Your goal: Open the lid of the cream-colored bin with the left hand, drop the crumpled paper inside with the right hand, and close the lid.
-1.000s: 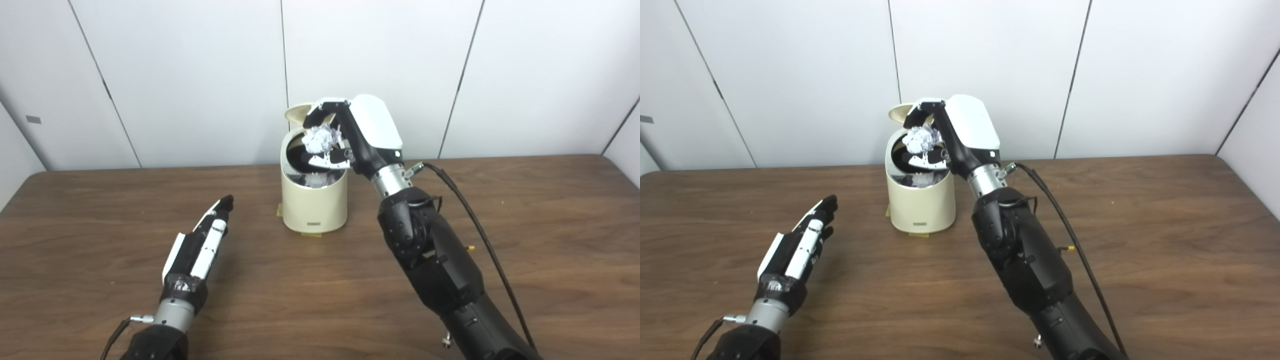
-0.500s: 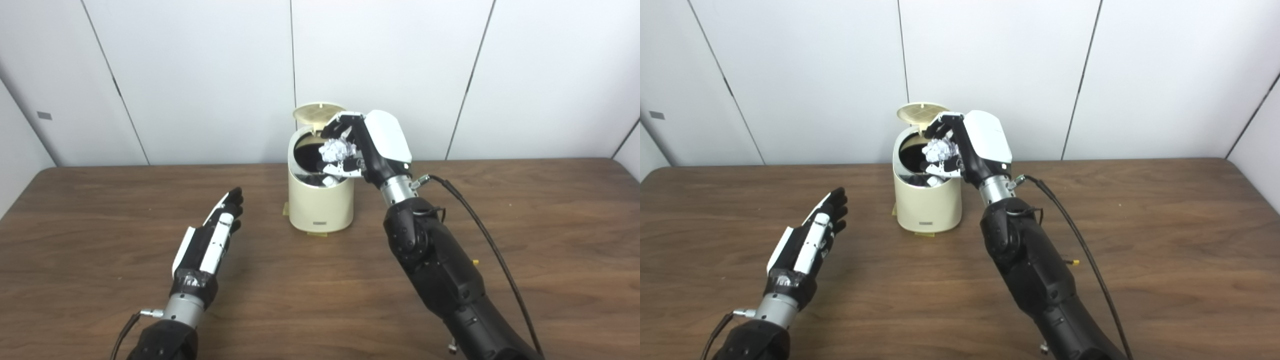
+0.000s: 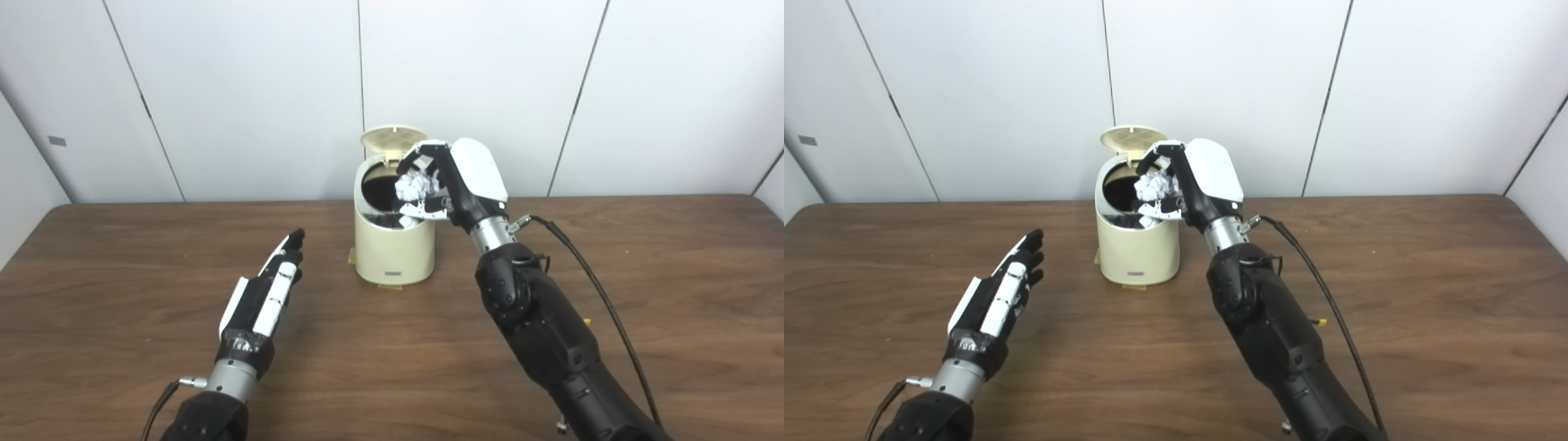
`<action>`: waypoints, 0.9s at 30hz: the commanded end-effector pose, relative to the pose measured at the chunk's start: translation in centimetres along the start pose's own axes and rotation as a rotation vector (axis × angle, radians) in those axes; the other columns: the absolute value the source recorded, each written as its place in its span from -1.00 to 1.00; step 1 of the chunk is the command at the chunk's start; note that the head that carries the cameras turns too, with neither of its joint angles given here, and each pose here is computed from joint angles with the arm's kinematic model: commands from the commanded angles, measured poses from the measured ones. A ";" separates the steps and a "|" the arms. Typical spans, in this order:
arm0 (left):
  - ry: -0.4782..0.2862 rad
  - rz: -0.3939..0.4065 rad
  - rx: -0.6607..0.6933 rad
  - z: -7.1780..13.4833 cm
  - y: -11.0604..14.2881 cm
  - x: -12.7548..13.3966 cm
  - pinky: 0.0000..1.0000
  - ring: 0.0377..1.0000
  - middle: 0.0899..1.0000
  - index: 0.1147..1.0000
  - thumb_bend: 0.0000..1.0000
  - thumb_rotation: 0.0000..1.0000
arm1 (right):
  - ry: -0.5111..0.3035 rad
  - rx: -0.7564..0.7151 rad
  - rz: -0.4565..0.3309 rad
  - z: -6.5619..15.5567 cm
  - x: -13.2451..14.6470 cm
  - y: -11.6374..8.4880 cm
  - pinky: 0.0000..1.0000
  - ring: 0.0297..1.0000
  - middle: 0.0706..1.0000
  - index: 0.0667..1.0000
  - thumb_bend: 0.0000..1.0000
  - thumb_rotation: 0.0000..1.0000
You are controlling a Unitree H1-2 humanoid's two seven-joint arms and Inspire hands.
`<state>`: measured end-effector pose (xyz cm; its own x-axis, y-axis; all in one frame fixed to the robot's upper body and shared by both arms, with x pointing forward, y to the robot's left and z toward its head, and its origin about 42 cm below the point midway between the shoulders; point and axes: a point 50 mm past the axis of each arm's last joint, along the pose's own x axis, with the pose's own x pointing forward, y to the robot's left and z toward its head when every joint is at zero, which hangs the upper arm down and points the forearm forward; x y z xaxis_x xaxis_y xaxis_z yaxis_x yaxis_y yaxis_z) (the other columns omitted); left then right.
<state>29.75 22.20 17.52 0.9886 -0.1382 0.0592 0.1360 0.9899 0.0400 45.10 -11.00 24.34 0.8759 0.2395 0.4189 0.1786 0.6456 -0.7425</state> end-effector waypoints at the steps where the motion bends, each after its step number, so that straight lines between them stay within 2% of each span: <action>1: -0.080 -0.005 0.023 1.7 -0.2 0.6 0.98 1.00 1.00 0.98 0.01 0.66 | -0.072 -0.004 -0.024 2.1 1.9 -1.3 -0.11 0.12 0.30 -0.08 0.04 -0.75; 2: -0.082 -0.004 0.024 1.7 -0.2 0.6 0.97 1.00 1.00 0.98 0.01 0.66 | -0.071 -0.007 -0.018 2.1 1.9 -1.3 -0.11 0.12 0.30 -0.08 0.04 -0.74; 3: -0.082 -0.004 0.026 1.7 -0.2 0.6 0.96 1.00 1.00 0.98 0.01 0.66 | -0.070 -0.008 -0.013 2.1 1.9 -1.3 -0.11 0.13 0.30 0.08 0.41 -0.85; 4: -0.082 -0.003 0.025 1.7 -0.2 0.6 0.96 1.00 1.00 0.98 0.01 0.66 | -0.067 -0.010 -0.008 2.1 1.9 -1.2 -0.10 0.13 0.30 0.17 0.59 -0.90; 6: -0.082 -0.002 0.022 1.6 -0.3 0.6 0.96 1.00 1.00 0.98 0.01 0.65 | -0.055 -0.013 0.004 2.0 1.9 -1.2 -0.08 0.14 0.30 0.24 0.76 -0.93; 14: -0.062 -0.004 0.007 1.1 -0.6 0.9 1.00 1.00 1.00 0.99 0.09 0.62 | -0.012 -0.053 0.088 1.1 1.7 -0.9 -0.13 0.07 0.25 0.21 0.79 -0.92; 20: -0.069 -0.003 0.000 1.2 -0.8 1.0 1.00 1.00 1.00 1.00 0.01 0.64 | -0.008 -0.061 0.087 0.9 1.6 -1.1 -0.12 0.09 0.24 0.19 0.80 -0.93; 23: -0.069 -0.001 0.009 1.1 -0.7 1.0 1.00 1.00 1.00 1.00 0.08 0.61 | -0.004 -0.058 0.088 0.8 1.6 -1.2 -0.12 0.08 0.24 0.18 0.79 -0.93; 27: -0.069 -0.003 0.017 1.2 -0.7 1.0 1.00 1.00 1.00 1.00 0.09 0.61 | -0.008 -0.061 0.090 0.7 1.6 -1.3 -0.09 0.10 0.25 0.19 0.80 -0.91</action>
<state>29.82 21.55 17.28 0.9893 -0.1354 0.0552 0.1332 0.9902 0.0411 45.55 -10.87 25.27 0.8944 0.2843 0.3454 0.1213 0.5891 -0.7989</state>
